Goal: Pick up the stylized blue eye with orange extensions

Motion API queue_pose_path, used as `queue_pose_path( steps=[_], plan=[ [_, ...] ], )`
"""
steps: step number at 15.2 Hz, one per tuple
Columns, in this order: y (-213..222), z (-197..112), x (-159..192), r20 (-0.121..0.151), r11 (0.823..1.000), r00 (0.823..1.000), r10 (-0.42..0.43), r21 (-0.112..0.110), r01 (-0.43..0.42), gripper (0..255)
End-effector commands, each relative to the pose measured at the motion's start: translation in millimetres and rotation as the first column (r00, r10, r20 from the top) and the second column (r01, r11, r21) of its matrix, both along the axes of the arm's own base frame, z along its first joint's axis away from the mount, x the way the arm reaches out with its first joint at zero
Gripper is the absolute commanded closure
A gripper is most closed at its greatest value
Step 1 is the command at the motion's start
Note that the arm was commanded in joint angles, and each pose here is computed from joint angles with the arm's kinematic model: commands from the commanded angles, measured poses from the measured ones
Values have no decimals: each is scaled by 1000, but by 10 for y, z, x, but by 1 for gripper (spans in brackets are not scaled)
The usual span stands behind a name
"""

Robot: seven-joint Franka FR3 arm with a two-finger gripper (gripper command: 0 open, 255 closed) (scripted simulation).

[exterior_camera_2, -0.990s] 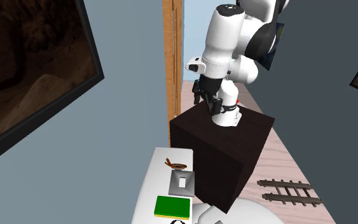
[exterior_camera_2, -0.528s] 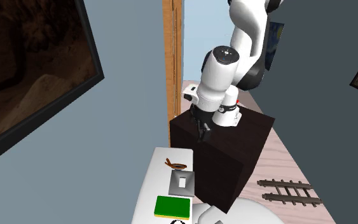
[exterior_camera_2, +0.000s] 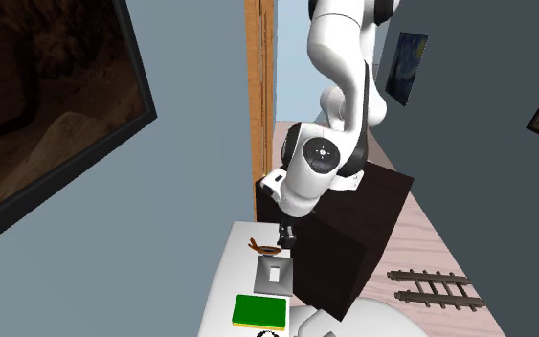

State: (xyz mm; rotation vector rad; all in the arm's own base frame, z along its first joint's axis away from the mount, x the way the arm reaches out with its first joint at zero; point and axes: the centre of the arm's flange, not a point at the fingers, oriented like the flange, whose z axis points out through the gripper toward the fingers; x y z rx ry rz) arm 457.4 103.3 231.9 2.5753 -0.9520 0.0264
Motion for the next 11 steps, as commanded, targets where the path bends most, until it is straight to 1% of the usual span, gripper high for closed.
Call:
queue_pose_path(
  steps=[1, 5, 6, 11],
  plan=[
    [-36, -251, 96, 4, 998, 999, -45, -33, 45, 0],
    [-149, -758, 312, 12, 987, 991, -130, -93, 130, 0],
    [-150, -759, 313, 12, 987, 991, -130, -93, 130, 0],
    [-150, -1023, 313, 12, 987, 991, -130, -93, 130, 0]
  ],
)
